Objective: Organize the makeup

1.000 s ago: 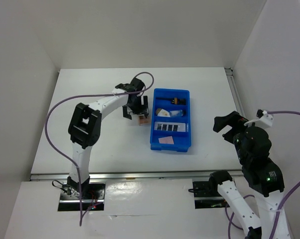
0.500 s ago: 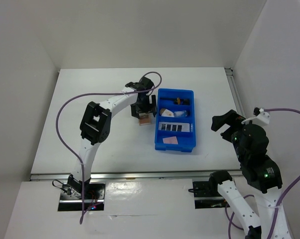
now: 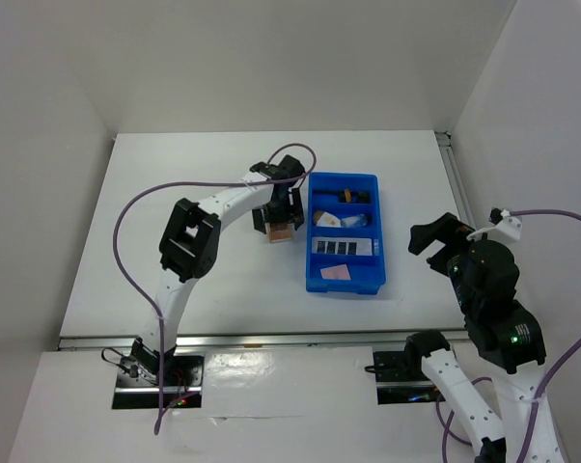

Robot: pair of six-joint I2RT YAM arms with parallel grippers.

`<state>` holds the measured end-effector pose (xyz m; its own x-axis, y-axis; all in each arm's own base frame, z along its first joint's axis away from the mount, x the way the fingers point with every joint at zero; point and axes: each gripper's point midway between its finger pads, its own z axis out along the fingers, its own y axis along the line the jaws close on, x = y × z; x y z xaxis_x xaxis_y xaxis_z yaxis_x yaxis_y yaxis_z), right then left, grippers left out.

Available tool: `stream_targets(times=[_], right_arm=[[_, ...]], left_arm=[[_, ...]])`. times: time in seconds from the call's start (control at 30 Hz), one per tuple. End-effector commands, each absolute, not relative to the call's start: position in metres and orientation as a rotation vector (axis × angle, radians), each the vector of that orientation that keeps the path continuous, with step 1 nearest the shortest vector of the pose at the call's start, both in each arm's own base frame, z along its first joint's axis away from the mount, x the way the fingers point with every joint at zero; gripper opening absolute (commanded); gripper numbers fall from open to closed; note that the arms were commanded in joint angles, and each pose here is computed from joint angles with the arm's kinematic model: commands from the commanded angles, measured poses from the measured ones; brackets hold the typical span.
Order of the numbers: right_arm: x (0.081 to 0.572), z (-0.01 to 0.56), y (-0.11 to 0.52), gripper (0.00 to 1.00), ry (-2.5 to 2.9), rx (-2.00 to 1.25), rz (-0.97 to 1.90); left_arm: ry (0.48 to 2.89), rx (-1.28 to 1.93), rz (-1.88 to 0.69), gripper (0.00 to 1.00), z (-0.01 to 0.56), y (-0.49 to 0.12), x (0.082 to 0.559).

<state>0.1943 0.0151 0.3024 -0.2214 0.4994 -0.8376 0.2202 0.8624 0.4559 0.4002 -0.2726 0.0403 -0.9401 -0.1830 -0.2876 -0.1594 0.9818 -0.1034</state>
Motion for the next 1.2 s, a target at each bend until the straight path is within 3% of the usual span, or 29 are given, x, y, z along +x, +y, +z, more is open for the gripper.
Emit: stream_targets(times=[0.0,0.53,0.67,0.7,0.77,0.83,0.97,1.17], right_arm=[[0.201,0.311,0.016,1.00,1.770,0.533,0.292],[0.204,0.313,0.020,1.00,1.768,0.521,0.312],[0.204,0.313,0.020,1.00,1.768,0.521,0.312],[0.204,0.313,0.020,1.00,1.768,0.521,0.312],[0.203,0.311,0.020,1.00,1.777,0.522,0.308],[0.203,0.311,0.020,1.00,1.777,0.522,0.308],[0.200,0.311,0.018,1.00,1.772,0.527,0.301],[0.200,0.311,0.016,1.00,1.769,0.533,0.292]], left_arm=[[2.818,-0.282,-0.038,1.00,0.041,-0.263,0.398],[2.853,-0.274,0.044,1.00,0.007,-0.265,0.392],[2.816,-0.265,0.066,0.82,0.021,-0.260,0.397],[2.784,-0.253,0.056,0.68,0.035,-0.259,0.400],[2.746,-0.229,0.063,0.60,0.052,-0.255,0.403],[2.681,-0.188,0.067,0.54,0.080,-0.245,0.411],[2.595,0.000,0.065,0.53,0.126,-0.238,0.417],[2.437,0.445,-0.194,0.44,0.188,-0.277,0.387]])
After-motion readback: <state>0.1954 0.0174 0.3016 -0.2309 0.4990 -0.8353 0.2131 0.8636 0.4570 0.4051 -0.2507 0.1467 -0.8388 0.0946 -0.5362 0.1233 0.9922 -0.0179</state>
